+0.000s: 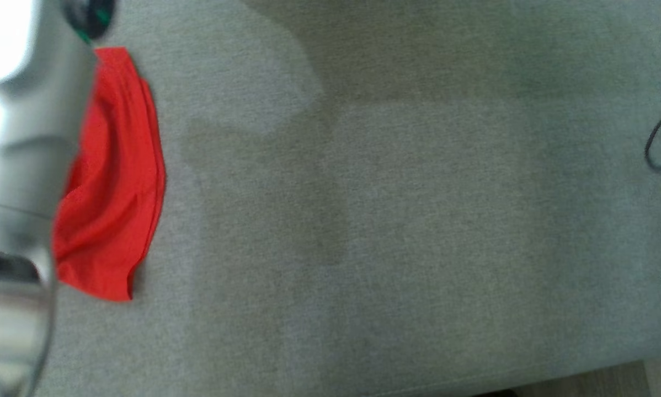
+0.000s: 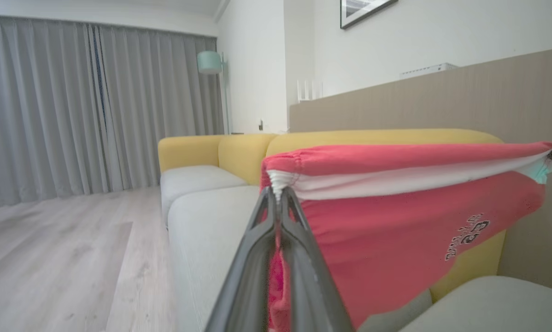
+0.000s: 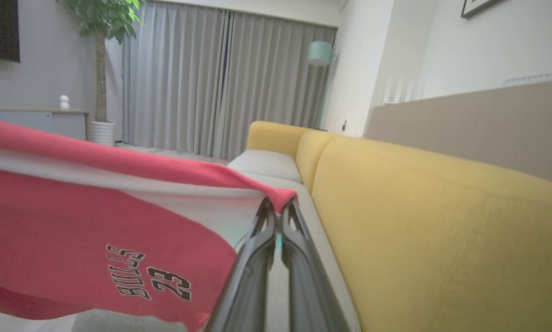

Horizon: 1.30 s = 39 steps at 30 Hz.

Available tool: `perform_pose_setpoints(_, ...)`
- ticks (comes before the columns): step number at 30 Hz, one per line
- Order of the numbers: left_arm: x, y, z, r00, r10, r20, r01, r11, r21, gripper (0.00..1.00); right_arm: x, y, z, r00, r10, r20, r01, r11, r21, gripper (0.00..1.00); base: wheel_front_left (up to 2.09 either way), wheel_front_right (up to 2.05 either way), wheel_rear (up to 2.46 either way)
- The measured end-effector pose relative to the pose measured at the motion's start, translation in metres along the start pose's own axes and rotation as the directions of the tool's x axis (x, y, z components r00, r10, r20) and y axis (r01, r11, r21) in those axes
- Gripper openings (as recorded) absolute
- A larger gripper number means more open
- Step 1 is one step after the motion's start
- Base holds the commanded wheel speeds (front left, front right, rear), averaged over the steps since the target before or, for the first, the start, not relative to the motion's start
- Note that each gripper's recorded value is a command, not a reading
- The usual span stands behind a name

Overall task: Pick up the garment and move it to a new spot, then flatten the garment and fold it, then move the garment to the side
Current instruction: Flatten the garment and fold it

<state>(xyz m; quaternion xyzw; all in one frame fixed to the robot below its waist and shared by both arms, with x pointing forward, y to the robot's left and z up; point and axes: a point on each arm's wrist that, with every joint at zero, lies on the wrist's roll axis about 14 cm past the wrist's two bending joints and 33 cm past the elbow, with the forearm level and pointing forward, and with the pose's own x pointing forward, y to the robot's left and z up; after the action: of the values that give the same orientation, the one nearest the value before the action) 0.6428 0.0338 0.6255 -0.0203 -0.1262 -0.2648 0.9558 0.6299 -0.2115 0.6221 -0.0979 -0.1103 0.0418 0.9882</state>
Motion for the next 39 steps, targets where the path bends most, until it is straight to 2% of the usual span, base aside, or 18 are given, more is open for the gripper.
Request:
perform_pose_setpoints(4, -0.019, -0.012, -0.044, 0.995, -0.013, -0.101, 0.008, 0.999, -0.049, 0.00, -0.017, 0.009, -0.053, 0.990, 0.028, -0.139, -0.030, 1.000, -0.010, 0.00, 0.00, 0.00, 0.00)
perform_pose_setpoints(7, -0.044, -0.021, -0.077, 0.981, -0.026, -0.194, 0.015, 0.998, -0.059, 0.00, -0.038, 0.017, -0.093, 0.963, 0.057, -0.264, -0.061, 0.998, -0.007, 0.00, 0.00, 0.00, 0.00)
perform_pose_setpoints(10, -0.075, -0.034, -0.107, 0.959, -0.046, -0.280, 0.022, 0.996, -0.087, 0.00, -0.066, 0.024, -0.129, 0.909, 0.089, -0.407, -0.094, 0.996, 0.009, 0.00, 0.00, 0.00, 0.00)
perform_pose_setpoints(15, -0.128, -0.069, -0.134, 0.921, -0.109, -0.375, 0.054, 0.987, -0.154, 0.00, -0.118, 0.032, -0.167, 0.791, 0.146, -0.594, -0.150, 0.988, 0.043, 0.00, 0.00, 0.00, 0.00)
perform_pose_setpoints(19, -0.158, -0.092, -0.135, 0.903, -0.156, -0.400, 0.084, 0.977, -0.194, 0.00, -0.148, 0.026, -0.173, 0.725, 0.179, -0.665, -0.201, 0.979, 0.045, 0.00, 0.00, 0.00, 0.00)
perform_pose_setpoints(21, -0.164, -0.096, -0.134, 0.900, -0.164, -0.405, 0.092, 0.977, -0.192, 0.00, -0.154, 0.024, -0.172, 0.713, 0.185, -0.676, -0.205, 0.977, 0.051, 0.00, 0.00, 0.00, 0.00)
perform_pose_setpoints(29, -0.198, -0.119, -0.124, 0.888, -0.197, -0.416, 0.125, 0.973, -0.194, 0.00, -0.209, 0.018, -0.165, 0.614, 0.243, -0.751, -0.233, 0.965, 0.121, 0.00, 0.00, 0.00, 0.00)
perform_pose_setpoints(39, -0.230, -0.157, -0.105, 0.891, -0.234, -0.389, 0.154, 0.962, -0.226, 0.00, -0.270, 0.006, -0.144, 0.585, 0.276, -0.763, -0.209, 0.960, 0.187, 0.00, 0.00, 0.00, 0.00)
